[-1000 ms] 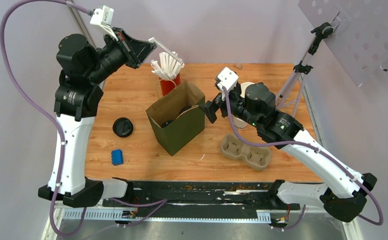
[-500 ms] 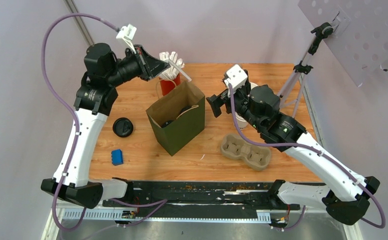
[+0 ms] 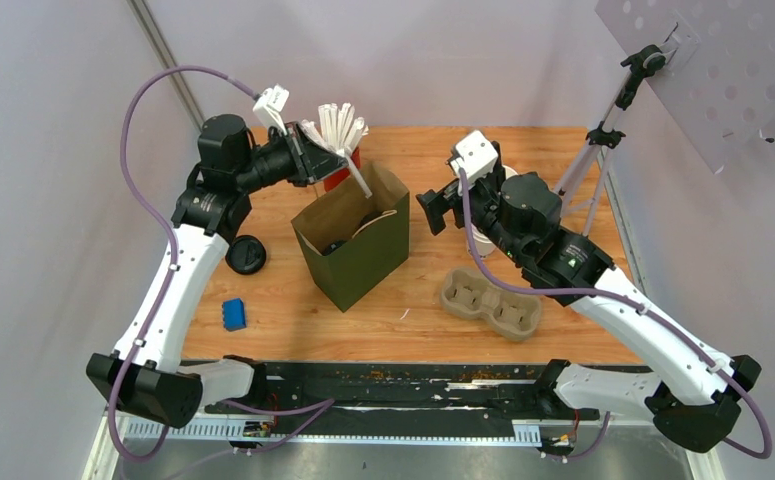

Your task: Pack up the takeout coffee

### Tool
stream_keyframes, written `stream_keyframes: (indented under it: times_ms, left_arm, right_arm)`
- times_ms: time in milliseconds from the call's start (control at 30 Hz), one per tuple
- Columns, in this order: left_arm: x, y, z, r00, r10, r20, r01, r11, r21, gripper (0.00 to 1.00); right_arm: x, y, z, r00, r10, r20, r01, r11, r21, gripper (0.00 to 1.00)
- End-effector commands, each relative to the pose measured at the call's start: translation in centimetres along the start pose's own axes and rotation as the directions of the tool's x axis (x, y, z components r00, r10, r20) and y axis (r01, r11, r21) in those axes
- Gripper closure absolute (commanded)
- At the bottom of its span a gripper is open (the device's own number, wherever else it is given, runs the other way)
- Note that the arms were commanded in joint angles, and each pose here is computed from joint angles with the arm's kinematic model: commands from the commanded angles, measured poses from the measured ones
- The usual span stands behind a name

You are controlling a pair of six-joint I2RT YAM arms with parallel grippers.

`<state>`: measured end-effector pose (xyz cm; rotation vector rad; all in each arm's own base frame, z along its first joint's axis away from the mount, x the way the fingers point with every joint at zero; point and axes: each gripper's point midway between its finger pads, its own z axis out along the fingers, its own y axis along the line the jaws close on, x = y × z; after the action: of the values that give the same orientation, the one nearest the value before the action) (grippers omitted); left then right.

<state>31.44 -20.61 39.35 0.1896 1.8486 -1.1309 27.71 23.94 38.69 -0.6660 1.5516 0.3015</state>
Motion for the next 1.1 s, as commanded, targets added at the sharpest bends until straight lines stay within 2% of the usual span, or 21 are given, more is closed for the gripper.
stream_keyframes:
  times_ms: [0, 100, 167, 200, 367, 567, 633, 667, 800, 967, 1067]
  left_arm:
    - [-1.1, -1.7, -1.2, 0.997, 0.052, 0.051, -0.054, 0.998, 0.038, 0.75]
    - [-1.8, -1.1, -1.3, 0.995, 0.089, 0.054, -0.088, 0.996, -0.019, 0.38]
    - [-2.5, 0.0, -1.3, 0.991, 0.123, 0.049, -0.119, 0.989, -0.093, 0.03]
    - [-2.9, 0.4, -1.4, 0.989, 0.142, 0.045, -0.135, 0.982, -0.129, 0.01]
    - [-6.1, 3.3, -2.0, 0.977, 0.196, 0.086, -0.156, 0.928, -0.34, 0.0]
    - [-9.2, 7.5, -2.6, 0.961, 0.226, 0.159, -0.108, 0.838, -0.535, 0.0]
    - [-9.6, 9.5, -2.5, 0.959, 0.225, 0.172, -0.088, 0.815, -0.573, 0.0]
    - [-10.1, 10.9, -2.9, 0.957, 0.2, 0.208, -0.037, 0.799, -0.6, 0.0]
    - [-10.2, 15.2, -1.5, 0.959, 0.082, 0.27, 0.088, 0.823, -0.561, 0.01]
    - [-7.8, 19.7, 1.9, 0.986, 0.0, 0.169, 0.096, 0.823, -0.56, 0.19]
    - [-6.4, 21.0, 3.8, 0.989, -0.058, 0.133, 0.12, 0.842, -0.527, 0.28]
  right_arm:
    - [-1.3, -1.1, -0.9, 0.999, 0.0, 0.049, -0.002, 0.999, 0.038, 0.05]
    - [-1.4, -1.2, -1.0, 0.999, -0.006, 0.049, 0.004, 0.999, 0.039, 0.05]
    - [-1.4, -1.1, -1.0, 0.999, -0.01, 0.048, 0.008, 0.999, 0.037, 0.05]
    - [-1.4, -1.2, -1.1, 0.999, -0.012, 0.048, 0.01, 0.999, 0.038, 0.05]
    - [-1.4, -1.3, -1.5, 0.999, -0.012, 0.05, 0.01, 0.999, 0.041, 0.05]
    - [-1.2, -1.1, -1.7, 0.999, -0.013, 0.051, 0.011, 1.0, 0.028, 0.05]
    - [-1.2, -1.2, -1.9, 0.999, -0.007, 0.052, 0.006, 1.0, 0.03, 0.05]
    - [-1.1, -1.2, -1.9, 0.999, -0.005, 0.05, 0.003, 1.0, 0.03, 0.05]
    - [-0.9, -1.1, -2.2, 0.999, 0.001, 0.044, -0.002, 1.0, 0.025, 0.05]
    - [-0.8, -1.2, -2.5, 0.999, -0.003, 0.035, 0.002, 1.0, 0.026, 0.05]
    - [-0.9, -1.4, -2.5, 1.0, -0.01, 0.027, 0.009, 0.999, 0.032, 0.05]
